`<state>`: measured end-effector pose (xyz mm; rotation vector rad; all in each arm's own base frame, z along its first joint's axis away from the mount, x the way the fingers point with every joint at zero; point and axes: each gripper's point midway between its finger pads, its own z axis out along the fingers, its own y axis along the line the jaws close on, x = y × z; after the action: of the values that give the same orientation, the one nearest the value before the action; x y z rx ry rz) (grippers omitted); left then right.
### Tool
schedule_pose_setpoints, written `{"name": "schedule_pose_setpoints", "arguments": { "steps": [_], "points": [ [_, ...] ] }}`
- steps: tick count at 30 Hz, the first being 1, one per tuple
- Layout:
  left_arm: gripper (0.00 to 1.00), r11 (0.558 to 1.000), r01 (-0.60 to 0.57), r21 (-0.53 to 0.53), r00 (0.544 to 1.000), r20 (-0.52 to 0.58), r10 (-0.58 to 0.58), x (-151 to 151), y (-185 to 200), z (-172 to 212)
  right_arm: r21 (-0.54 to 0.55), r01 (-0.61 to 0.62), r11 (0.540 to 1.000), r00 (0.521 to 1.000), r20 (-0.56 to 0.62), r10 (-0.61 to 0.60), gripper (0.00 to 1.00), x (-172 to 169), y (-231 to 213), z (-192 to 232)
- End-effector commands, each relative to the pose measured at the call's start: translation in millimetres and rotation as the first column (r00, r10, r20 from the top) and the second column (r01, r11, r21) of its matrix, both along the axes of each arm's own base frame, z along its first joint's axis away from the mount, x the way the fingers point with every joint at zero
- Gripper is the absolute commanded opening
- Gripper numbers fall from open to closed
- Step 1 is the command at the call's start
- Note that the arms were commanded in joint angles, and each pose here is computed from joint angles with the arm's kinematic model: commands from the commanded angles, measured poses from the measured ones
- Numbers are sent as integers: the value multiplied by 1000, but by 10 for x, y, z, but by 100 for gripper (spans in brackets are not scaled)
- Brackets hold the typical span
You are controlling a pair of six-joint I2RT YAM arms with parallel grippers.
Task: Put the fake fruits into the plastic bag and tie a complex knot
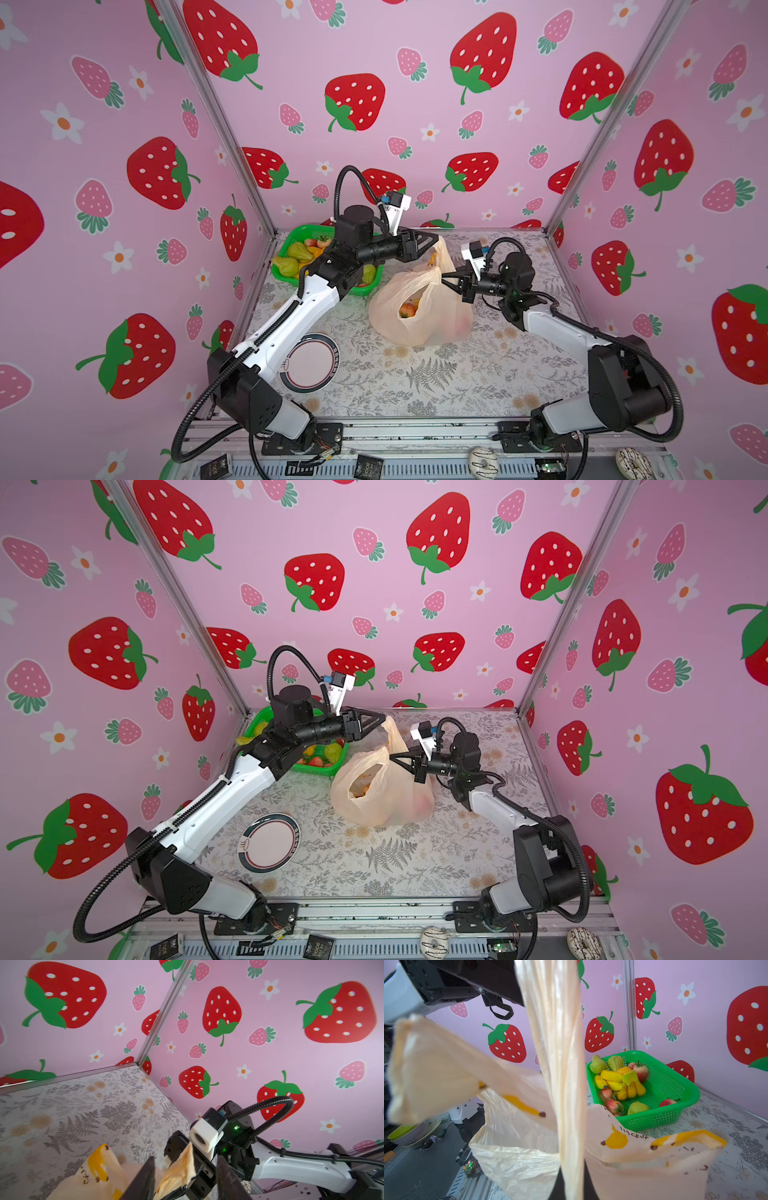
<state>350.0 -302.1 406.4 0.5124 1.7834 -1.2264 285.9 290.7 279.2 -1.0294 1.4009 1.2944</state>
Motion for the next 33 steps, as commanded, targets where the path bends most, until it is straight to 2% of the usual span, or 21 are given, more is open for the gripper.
{"name": "schedule_pose_setpoints", "arguments": {
  "steps": [1,3,6,11,13,20,24,29,33],
  "points": [
    [58,1000,-7,8,985,171,5,-75,342,270,15,21,1000,1000,17,-21,0,-33,-62,112],
    [63,999,31,25,978,207,-35,-118,472,242,9,31,999,999,9,-31,0,-12,-74,108],
    [68,987,148,68,953,255,-161,-288,551,83,5,52,999,999,-2,-52,0,37,-96,124],
    [77,940,233,248,901,309,-305,-527,606,-406,-7,74,997,997,-14,-75,0,98,-110,174],
    [78,923,258,286,884,315,-345,-586,616,-502,-9,79,997,997,-9,-80,0,113,-109,189],
    [78,890,300,343,867,292,-404,-547,608,-711,10,87,996,996,-20,-86,0,239,-59,293],
    [78,884,291,365,871,281,-403,-409,591,-796,24,70,997,997,-21,-69,0,292,2,347],
    [71,878,307,367,881,240,-408,-260,560,-832,23,58,998,998,-14,-57,0,338,58,352],
    [63,900,286,329,901,228,-370,-151,533,-785,8,83,997,996,-22,-83,0,427,73,304]
  ]
}}
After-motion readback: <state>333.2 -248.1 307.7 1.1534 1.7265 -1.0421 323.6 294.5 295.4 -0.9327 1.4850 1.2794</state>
